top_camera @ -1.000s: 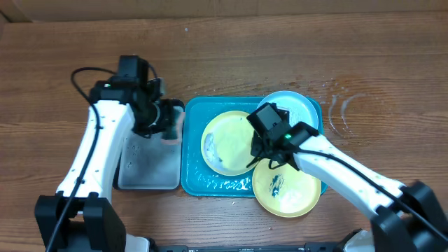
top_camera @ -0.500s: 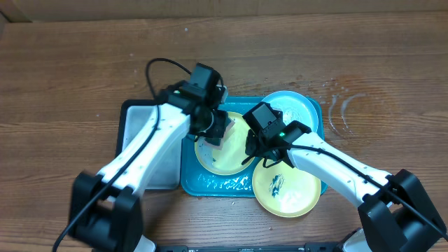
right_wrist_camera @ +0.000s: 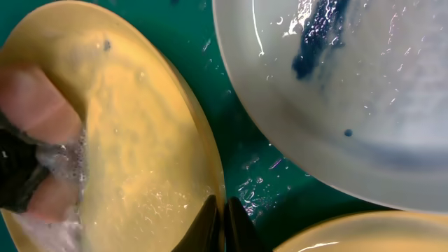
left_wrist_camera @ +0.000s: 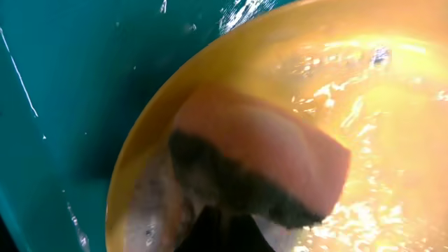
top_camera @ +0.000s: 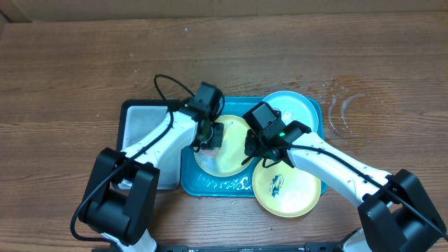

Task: Clean dirty plates on tray and stack at the side
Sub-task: 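Scrub the yellow plate again with the sponge in the left gripper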

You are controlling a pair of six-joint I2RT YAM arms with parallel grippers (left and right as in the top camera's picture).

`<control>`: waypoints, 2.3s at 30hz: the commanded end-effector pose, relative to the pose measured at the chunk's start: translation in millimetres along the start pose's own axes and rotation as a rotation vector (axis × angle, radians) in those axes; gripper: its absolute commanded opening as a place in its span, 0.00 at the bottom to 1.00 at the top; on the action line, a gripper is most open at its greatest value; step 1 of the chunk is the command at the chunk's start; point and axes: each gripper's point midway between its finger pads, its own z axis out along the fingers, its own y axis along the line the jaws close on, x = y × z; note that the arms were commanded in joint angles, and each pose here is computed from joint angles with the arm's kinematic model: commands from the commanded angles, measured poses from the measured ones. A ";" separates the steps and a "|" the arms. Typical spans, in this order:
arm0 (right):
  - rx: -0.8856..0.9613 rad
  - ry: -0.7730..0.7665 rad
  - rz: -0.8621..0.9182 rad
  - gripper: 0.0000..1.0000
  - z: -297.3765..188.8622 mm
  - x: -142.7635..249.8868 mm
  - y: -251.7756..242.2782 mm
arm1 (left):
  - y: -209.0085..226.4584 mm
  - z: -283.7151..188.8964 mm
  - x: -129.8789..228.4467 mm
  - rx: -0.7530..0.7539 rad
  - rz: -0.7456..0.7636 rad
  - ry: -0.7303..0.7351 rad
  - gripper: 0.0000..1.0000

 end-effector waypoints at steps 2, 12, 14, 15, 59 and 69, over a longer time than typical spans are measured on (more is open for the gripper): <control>-0.020 -0.008 -0.004 0.04 -0.3 -3.4 4.8 | 13.2 27.3 41.4 -0.045 -0.029 0.079 0.05; -0.021 -0.009 -0.004 0.04 -0.3 -3.6 4.9 | -26.3 30.7 66.0 0.079 0.116 0.142 0.05; -0.021 -0.009 -0.004 0.04 -0.3 -3.6 4.9 | -32.8 30.4 74.9 0.077 0.177 0.163 0.05; -0.021 -0.009 -0.004 0.04 -0.3 -3.6 4.9 | -35.2 30.2 79.4 0.074 0.200 0.174 0.05; -0.038 0.034 0.070 0.04 42.8 0.0 12.0 | 66.7 -14.3 58.1 -0.469 -0.059 0.007 0.04; -0.037 0.034 0.070 0.04 42.8 0.2 11.8 | 32.7 -1.2 45.1 -0.279 -0.082 -0.023 0.04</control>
